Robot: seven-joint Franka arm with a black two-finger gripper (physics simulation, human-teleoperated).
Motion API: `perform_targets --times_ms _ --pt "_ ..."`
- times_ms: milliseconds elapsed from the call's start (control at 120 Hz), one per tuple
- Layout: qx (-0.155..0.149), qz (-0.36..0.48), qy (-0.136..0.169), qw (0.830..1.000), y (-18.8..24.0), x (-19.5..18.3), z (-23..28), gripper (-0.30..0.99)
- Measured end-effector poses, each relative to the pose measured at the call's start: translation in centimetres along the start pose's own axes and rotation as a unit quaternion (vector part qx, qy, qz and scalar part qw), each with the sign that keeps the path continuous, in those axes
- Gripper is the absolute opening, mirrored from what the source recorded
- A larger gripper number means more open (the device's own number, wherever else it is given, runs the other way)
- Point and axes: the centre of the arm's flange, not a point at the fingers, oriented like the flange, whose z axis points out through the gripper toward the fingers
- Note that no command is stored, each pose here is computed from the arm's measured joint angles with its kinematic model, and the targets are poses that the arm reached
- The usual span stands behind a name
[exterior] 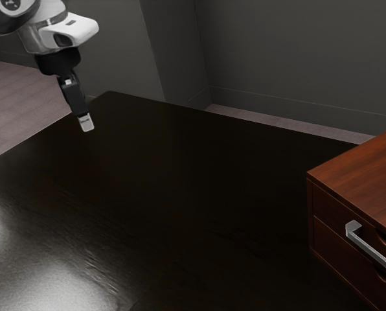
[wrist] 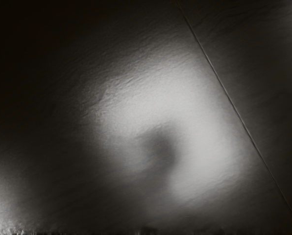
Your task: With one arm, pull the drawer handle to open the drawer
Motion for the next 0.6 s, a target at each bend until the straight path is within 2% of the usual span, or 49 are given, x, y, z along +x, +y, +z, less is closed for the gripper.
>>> perform_targets --times_ms 217,300,417,600 --pt "-0.002 -0.002 0.000 1.000 -0.4 -0.4 0.0 0.69" --pt "-0.005 0.018 -0.001 1.000 1.0 1.1 0.3 0.69" --pt "-0.004 0.044 0.023 0.999 3.7 0.0 -2.2 0.69" --pt "-0.008 0.082 0.025 0.996 4.2 -0.6 -2.4 0.69"
